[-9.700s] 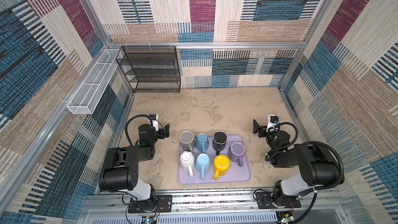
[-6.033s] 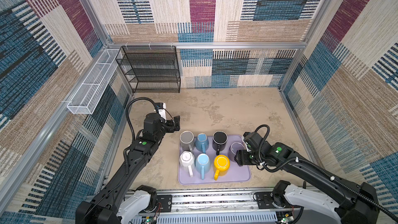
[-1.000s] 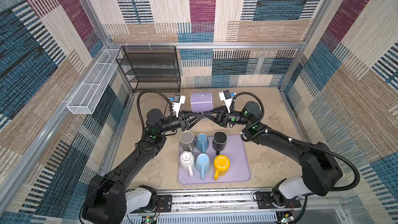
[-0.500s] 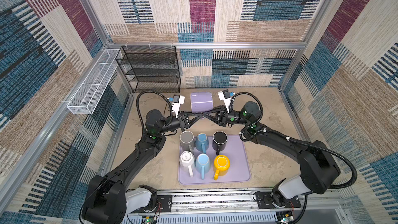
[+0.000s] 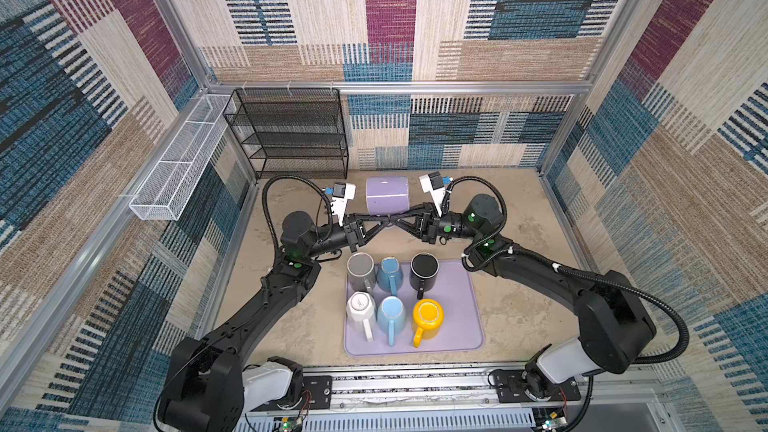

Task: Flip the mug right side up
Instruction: 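Grasp the lavender mug with the left gripper while the right gripper holds it, then open the right gripper and pull back while the left gripper turns the mug upright, then lower the upright lavender mug onto the table with the left gripper, then release the mug and raise the left gripper while the right gripper nears the black mug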

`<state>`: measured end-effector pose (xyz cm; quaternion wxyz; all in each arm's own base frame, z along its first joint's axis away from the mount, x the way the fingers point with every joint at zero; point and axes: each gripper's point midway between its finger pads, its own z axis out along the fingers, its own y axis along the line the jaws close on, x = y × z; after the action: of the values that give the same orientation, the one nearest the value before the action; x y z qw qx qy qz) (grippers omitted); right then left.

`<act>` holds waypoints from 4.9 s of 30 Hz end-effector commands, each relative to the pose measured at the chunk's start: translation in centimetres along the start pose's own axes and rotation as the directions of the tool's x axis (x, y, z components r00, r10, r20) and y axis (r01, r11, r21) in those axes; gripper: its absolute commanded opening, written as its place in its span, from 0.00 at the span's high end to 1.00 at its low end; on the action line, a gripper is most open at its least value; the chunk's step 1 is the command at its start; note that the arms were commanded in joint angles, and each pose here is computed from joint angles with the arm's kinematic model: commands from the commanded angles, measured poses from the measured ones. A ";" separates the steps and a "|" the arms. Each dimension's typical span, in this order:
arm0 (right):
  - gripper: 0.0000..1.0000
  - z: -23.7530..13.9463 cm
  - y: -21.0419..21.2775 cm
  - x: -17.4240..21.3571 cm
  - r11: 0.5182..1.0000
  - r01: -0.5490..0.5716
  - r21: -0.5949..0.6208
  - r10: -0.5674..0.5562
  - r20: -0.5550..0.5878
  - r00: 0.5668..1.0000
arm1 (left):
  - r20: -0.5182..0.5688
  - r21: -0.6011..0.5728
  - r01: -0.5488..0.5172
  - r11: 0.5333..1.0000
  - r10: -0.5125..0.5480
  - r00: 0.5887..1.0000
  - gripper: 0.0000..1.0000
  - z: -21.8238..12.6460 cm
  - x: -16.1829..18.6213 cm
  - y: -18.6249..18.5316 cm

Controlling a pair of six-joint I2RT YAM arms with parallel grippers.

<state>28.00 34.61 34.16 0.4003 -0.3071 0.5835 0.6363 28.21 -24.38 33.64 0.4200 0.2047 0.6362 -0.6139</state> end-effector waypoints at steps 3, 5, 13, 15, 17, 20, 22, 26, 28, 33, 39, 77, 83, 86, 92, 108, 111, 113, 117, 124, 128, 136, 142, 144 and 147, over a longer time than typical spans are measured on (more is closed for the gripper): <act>0.85 0.1 -0.1 -0.1 0.999 0.032 0.020 -0.032 -0.001 0.999 | 0.048 0.063 -0.104 0.993 0.101 0.994 1.00 -0.1 -1.5 -2.4; 0.76 0.0 -0.3 -0.1 0.999 0.032 0.035 -0.032 -0.001 0.999 | 0.055 0.055 -0.111 0.992 0.108 0.993 1.00 -0.2 -1.6 -2.4; 0.56 -0.3 -0.9 0.2 0.997 0.023 0.071 -0.023 0.002 1.000 | 0.066 0.013 -0.118 0.993 0.117 0.991 1.00 -0.4 -1.9 -2.0; 0.51 -0.5 -1.2 0.4 0.997 0.020 0.081 -0.020 0.000 1.000 | 0.068 -0.012 -0.109 0.994 0.110 0.992 1.00 -0.4 -1.9 -1.6; 0.45 -0.7 -1.4 0.7 0.995 0.017 0.099 -0.016 -0.007 1.000 | 0.063 -0.055 -0.100 0.993 0.103 0.993 1.00 -0.4 -1.8 -0.8; 0.45 -1.2 -1.9 0.9 0.989 0.019 0.146 -0.017 -0.011 1.000 | 0.048 -0.151 -0.067 0.986 0.075 0.996 1.00 -0.6 -1.4 1.1; 0.45 -1.7 -2.3 1.2 0.984 0.017 0.179 -0.015 -0.016 1.000 | 0.039 -0.215 -0.046 0.976 0.056 0.998 1.00 -0.8 -1.1 2.5; 0.45 -2.9 -2.9 1.4 0.971 0.012 0.240 -0.009 -0.016 1.000 | 0.005 -0.336 -0.014 0.942 0.016 1.000 1.00 -1.2 -0.4 4.9; 0.46 -3.5 -3.1 1.5 0.963 0.013 0.268 -0.009 -0.015 1.000 | -0.013 -0.394 0.000 0.919 -0.006 1.000 1.00 -1.5 0.0 6.1; 0.48 -4.9 -3.7 1.3 0.938 0.019 0.346 -0.017 -0.009 1.000 | -0.050 -0.581 0.017 0.814 -0.057 0.997 1.00 -3.1 0.9 9.8; 0.50 -6.2 -4.6 1.3 0.908 0.010 0.418 -0.011 0.000 1.000 | -0.105 -0.775 0.007 0.633 -0.139 0.985 1.00 -5.9 1.9 13.8; 0.57 -8.8 -6.8 3.2 0.840 -0.037 0.542 0.045 -0.001 0.999 | -0.298 -0.941 -0.338 0.005 -0.483 0.823 1.00 -16.3 5.4 30.9; 0.57 -8.7 -6.8 3.2 0.840 -0.038 0.541 0.045 0.000 0.999 | -0.306 -0.935 -0.355 -0.009 -0.488 0.817 1.00 -16.6 5.5 31.3; 0.57 -8.7 -6.8 3.3 0.840 -0.041 0.541 0.049 -0.001 0.999 | -0.310 -0.932 -0.363 -0.013 -0.493 0.813 1.00 -16.7 5.6 31.5; 0.56 -8.7 -6.8 3.2 0.841 -0.041 0.540 0.048 0.000 0.999 | -0.317 -0.926 -0.378 -0.014 -0.518 0.795 1.00 -16.8 6.2 31.9; 0.52 -8.8 -7.0 3.4 0.837 -0.042 0.546 0.055 -0.007 0.998 | -0.308 -0.929 -0.369 0.003 -0.558 0.771 0.92 -16.5 7.0 32.4; 0.52 -8.8 -6.9 3.5 0.836 -0.041 0.547 0.054 -0.008 0.998 | -0.309 -0.930 -0.369 0.006 -0.559 0.770 0.89 -16.4 6.9 32.4; 0.52 -8.9 -6.9 3.5 0.835 -0.042 0.549 0.055 -0.007 0.998 | -0.308 -0.929 -0.369 0.004 -0.561 0.769 0.86 -16.4 6.9 32.4; 0.52 -8.9 -6.9 3.4 0.834 -0.040 0.551 0.052 -0.008 0.999 | -0.307 -0.929 -0.370 0.003 -0.560 0.769 0.83 -16.5 6.8 32.3; 0.51 -9.0 -6.9 3.4 0.828 -0.035 0.559 0.049 -0.010 0.999 | -0.306 -0.930 -0.369 -0.002 -0.555 0.774 0.76 -16.4 6.4 32.1; 0.51 -9.1 -7.1 3.4 0.821 -0.036 0.569 0.051 -0.011 0.999 | -0.306 -0.932 -0.363 0.003 -0.546 0.780 0.70 -16.3 6.0 31.6; 0.48 -10.6 -8.6 4.6 0.747 -0.042 0.664 0.093 -0.043 0.995 | -0.293 -0.947 -0.320 0.029 -0.488 0.822 0.67 -15.9 3.7 28.5; 0.46 -12.2 -9.1 6.3 0.683 -0.052 0.729 0.147 -0.067 0.987 | -0.279 -0.958 -0.277 0.070 -0.435 0.856 0.69 -15.8 2.5 25.3; 0.45 -12.8 -9.2 7.1 0.654 -0.066 0.753 0.179 -0.070 0.981 | -0.274 -0.962 -0.248 0.116 -0.417 0.867 0.70 -15.2 2.6 24.3; 0.42 -13.3 -9.2 8.9 0.599 -0.073 0.797 0.234 -0.087 0.968 | -0.257 -0.964 -0.209 0.162 -0.386 0.886 0.70 -14.9 2.7 22.8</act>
<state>31.23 23.63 22.18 0.4067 -0.1269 0.8334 0.3520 40.56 -6.10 15.32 0.2352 -0.0176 0.9714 0.0262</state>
